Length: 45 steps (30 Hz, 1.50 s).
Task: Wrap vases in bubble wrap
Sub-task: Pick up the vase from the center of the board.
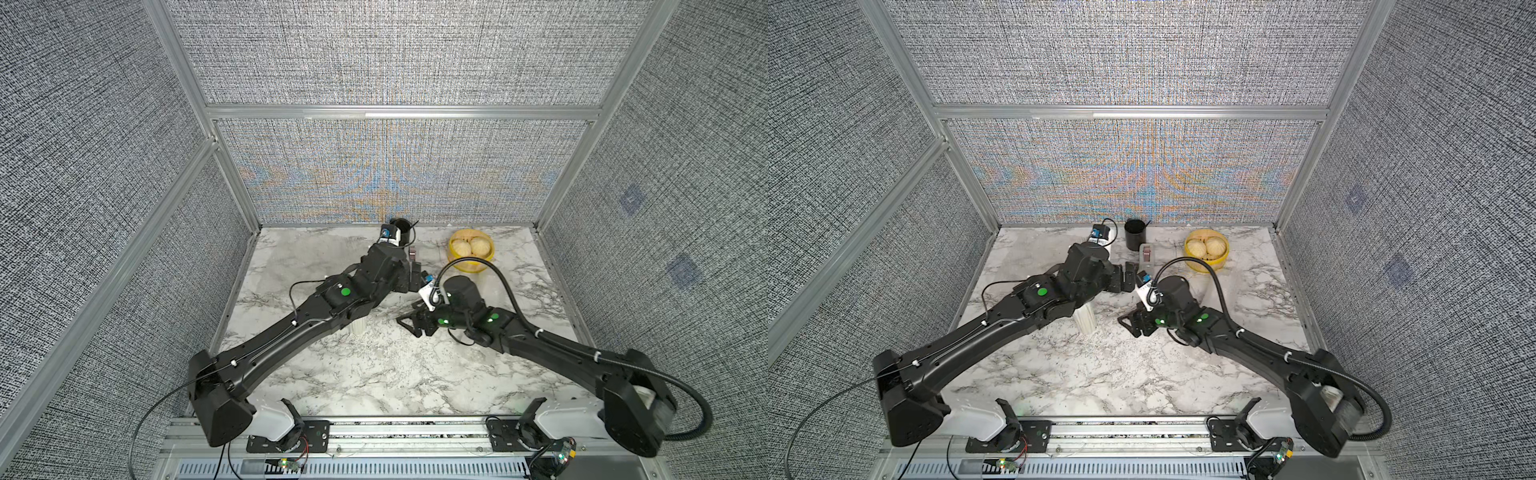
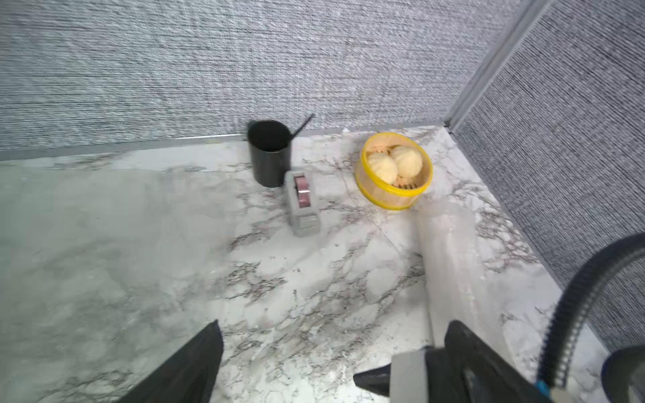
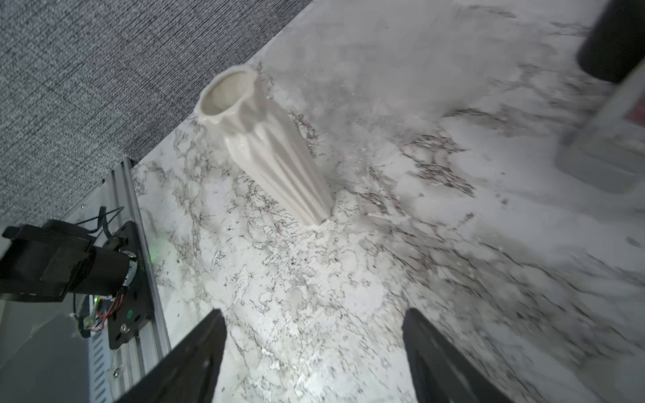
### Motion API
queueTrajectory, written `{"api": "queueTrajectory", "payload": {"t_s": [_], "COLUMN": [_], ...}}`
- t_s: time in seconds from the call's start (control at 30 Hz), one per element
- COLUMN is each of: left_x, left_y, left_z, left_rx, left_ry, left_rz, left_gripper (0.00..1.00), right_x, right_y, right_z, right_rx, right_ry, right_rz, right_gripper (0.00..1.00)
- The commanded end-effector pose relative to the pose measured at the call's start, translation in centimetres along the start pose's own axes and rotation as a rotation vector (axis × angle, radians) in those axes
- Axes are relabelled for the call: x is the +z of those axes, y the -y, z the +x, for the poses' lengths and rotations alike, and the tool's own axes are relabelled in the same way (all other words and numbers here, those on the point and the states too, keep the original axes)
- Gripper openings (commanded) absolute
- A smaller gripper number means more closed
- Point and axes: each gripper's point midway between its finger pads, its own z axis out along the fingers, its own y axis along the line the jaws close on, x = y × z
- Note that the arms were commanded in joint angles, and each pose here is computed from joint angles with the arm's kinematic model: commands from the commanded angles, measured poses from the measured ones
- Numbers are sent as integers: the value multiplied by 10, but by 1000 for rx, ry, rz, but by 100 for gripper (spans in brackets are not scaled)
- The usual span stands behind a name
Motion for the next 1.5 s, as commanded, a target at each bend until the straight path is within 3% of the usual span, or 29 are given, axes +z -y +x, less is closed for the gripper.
{"api": "queueTrajectory", "payload": {"t_s": [0.0,0.17,0.37,0.57,1.17,1.47], "left_x": [-13,-36,-55,-66,-75,-79], "left_y": [-37,-78,-115,-139,-163,-168], "left_z": [11,19,30,42,52,55], "left_rx": [-18,-88,-138,-192,-240,-260], "left_ry": [-7,21,41,67,89,100], "left_rz": [-100,-153,-244,-304,-388,-398], "left_gripper": [99,99,99,99,99,99], "right_x": [24,62,83,103,137,143], "right_y": [-23,-43,-38,-39,-34,-35], "right_z": [-26,-20,-28,-32,-42,-39], "right_rx": [-127,-175,-231,-277,-352,-376], "right_ry": [106,143,250,267,324,304], "right_rz": [-44,-138,-136,-157,-163,-178], "right_gripper": [82,83,85,86,85,69]}}
